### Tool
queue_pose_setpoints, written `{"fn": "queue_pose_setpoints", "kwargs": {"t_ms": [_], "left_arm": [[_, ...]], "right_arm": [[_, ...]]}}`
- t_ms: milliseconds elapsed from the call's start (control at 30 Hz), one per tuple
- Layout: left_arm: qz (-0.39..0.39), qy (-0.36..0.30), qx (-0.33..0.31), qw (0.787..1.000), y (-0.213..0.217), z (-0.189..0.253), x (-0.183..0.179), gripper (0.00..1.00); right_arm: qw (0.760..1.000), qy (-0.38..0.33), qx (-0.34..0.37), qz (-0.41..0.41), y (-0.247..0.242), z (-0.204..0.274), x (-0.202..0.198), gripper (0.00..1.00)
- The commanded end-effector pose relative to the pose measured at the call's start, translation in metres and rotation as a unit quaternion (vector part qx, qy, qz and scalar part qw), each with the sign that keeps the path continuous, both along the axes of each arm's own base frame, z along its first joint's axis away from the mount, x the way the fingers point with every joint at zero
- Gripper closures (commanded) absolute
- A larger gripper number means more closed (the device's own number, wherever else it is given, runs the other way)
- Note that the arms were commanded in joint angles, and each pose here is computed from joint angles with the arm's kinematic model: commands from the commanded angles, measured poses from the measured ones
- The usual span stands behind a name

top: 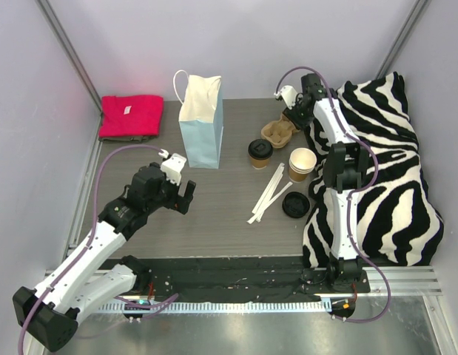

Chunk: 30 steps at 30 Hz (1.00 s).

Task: Pack the takeout coffee

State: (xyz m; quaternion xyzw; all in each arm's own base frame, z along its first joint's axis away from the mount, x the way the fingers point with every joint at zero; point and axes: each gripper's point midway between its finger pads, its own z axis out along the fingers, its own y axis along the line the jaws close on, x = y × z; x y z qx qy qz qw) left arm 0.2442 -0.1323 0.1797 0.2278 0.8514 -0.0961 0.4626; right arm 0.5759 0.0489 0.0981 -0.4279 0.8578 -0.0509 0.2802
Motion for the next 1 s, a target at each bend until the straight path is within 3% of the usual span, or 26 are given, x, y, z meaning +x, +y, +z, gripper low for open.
{"fn": "queue_pose_setpoints", "kwargs": {"t_ms": [0, 233, 333, 433, 467, 533, 967], "left_arm": [[0.001, -0.013, -0.02, 1.0, -0.004, 0.007, 0.005, 0.01], [0.002, -0.011, -0.019, 1.0, -0.004, 0.006, 0.006, 0.0], [0.004, -0.013, -0.02, 1.0, -0.004, 0.006, 0.008, 0.0], [0.004, -0.012, -0.019, 1.0, -0.003, 0.006, 0.008, 0.0], [0.004, -0.01, -0.018, 1.0, -0.003, 0.005, 0.008, 0.0], [0.004, -0.01, -0.019, 1.0, -0.003, 0.005, 0.007, 0.0], [0.005, -0.008, -0.021, 1.0, -0.003, 0.002, 0.007, 0.0]], "right_arm": [[0.999, -0.025, -0.001, 0.024, 0.011, 0.01, 0.011, 0.54], [0.999, -0.023, -0.008, 0.033, 0.014, 0.006, 0.012, 0.55], [0.999, -0.02, -0.007, 0.032, 0.015, 0.003, 0.012, 0.59], [0.999, -0.021, -0.004, 0.033, 0.016, 0.003, 0.013, 0.71], [0.999, -0.023, -0.002, 0.033, 0.017, 0.005, 0.013, 0.84], [0.999, -0.023, 0.002, 0.031, 0.017, 0.005, 0.013, 0.99], [0.995, -0.066, 0.068, 0.016, 0.036, 0.055, 0.016, 0.99]]}}
